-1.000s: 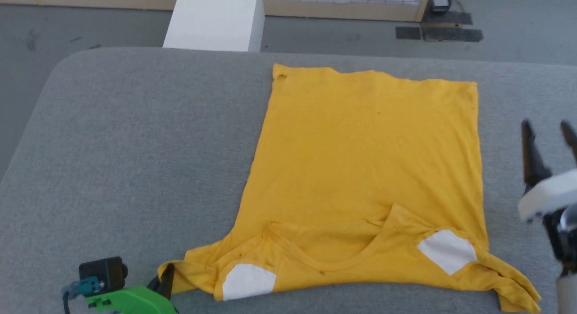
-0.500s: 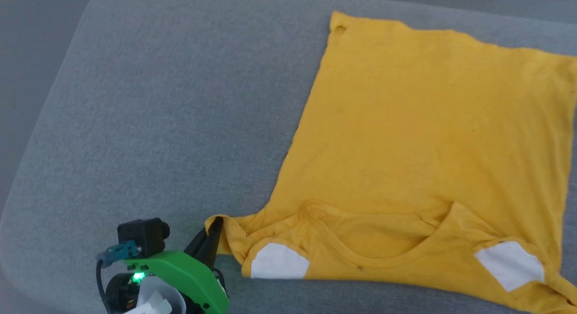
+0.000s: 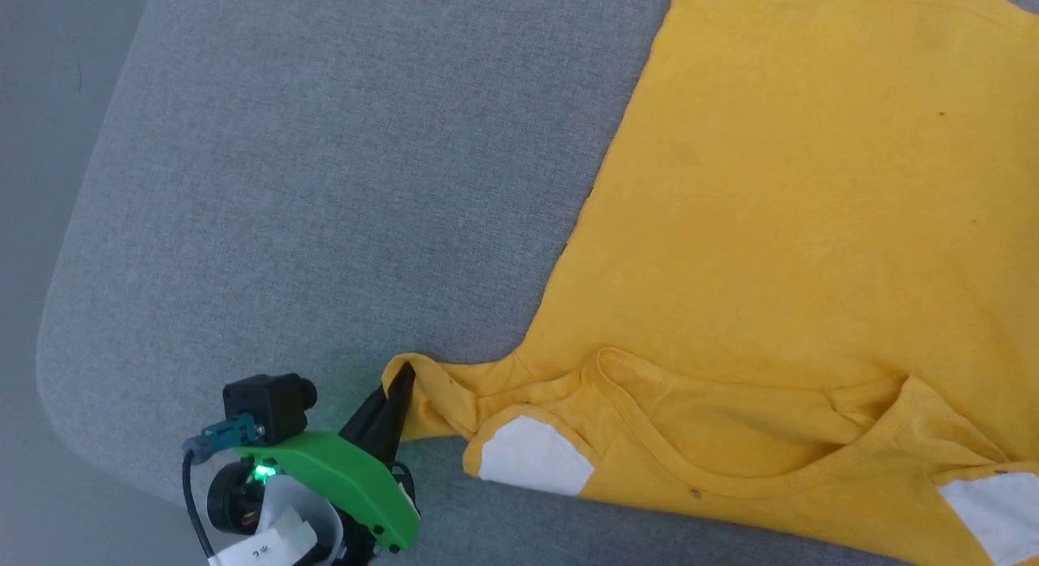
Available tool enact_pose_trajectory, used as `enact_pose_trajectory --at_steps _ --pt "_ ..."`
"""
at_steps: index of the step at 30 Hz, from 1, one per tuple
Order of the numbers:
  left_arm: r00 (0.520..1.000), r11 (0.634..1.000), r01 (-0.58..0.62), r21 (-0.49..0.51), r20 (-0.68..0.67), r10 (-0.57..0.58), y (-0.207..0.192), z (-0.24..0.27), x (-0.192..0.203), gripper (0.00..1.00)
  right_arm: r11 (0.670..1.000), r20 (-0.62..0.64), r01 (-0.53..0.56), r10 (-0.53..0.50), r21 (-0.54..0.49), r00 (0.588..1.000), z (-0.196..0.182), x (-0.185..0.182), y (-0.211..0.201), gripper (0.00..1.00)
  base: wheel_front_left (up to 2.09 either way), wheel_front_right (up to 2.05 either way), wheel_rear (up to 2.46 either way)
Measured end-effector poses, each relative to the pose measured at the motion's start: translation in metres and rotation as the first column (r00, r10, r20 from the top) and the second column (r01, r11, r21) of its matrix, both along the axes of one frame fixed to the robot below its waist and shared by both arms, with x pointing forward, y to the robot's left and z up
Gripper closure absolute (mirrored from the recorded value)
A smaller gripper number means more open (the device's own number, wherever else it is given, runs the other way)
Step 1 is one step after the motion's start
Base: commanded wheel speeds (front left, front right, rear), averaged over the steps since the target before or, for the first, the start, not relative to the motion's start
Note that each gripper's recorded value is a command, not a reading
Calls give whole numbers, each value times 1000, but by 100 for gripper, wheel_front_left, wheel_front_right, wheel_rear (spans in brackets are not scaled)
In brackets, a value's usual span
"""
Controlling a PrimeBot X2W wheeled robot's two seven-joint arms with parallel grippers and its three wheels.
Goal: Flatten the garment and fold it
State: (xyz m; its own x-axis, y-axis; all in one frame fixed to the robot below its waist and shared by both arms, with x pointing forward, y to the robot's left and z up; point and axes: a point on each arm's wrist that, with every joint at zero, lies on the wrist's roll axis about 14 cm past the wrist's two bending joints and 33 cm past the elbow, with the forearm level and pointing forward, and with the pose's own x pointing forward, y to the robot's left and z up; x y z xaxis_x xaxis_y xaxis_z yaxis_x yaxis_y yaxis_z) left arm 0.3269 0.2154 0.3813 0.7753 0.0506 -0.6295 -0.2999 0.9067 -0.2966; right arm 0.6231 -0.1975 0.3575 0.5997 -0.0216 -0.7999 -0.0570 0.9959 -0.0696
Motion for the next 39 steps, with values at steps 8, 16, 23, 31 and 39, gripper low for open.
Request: enact_pose_trajectory --at_steps 8,16,23,31,39 --pt "999 1000 -21 -1 28 21 7 4 -4 100 998 309 -35 47 -43 950 30 -14 -4 100 0 0 0" --pt "999 1000 -11 -9 44 11 10 14 -25 100 1000 613 -3 21 -30 790 69 -81 -12 100 0 0 0" --pt "996 999 31 -18 83 -30 3 29 -30 100 982 590 184 -124 -42 798 68 -179 -71 100 0 0 0" --pt "986 992 120 -34 118 -115 -18 39 -21 100 921 356 389 -361 -8 862 44 -273 -130 100 0 0 0" --pt "971 981 190 -44 156 -181 -38 49 -10 100 879 -8 474 -474 44 880 7 -339 -127 90 0 0 0"
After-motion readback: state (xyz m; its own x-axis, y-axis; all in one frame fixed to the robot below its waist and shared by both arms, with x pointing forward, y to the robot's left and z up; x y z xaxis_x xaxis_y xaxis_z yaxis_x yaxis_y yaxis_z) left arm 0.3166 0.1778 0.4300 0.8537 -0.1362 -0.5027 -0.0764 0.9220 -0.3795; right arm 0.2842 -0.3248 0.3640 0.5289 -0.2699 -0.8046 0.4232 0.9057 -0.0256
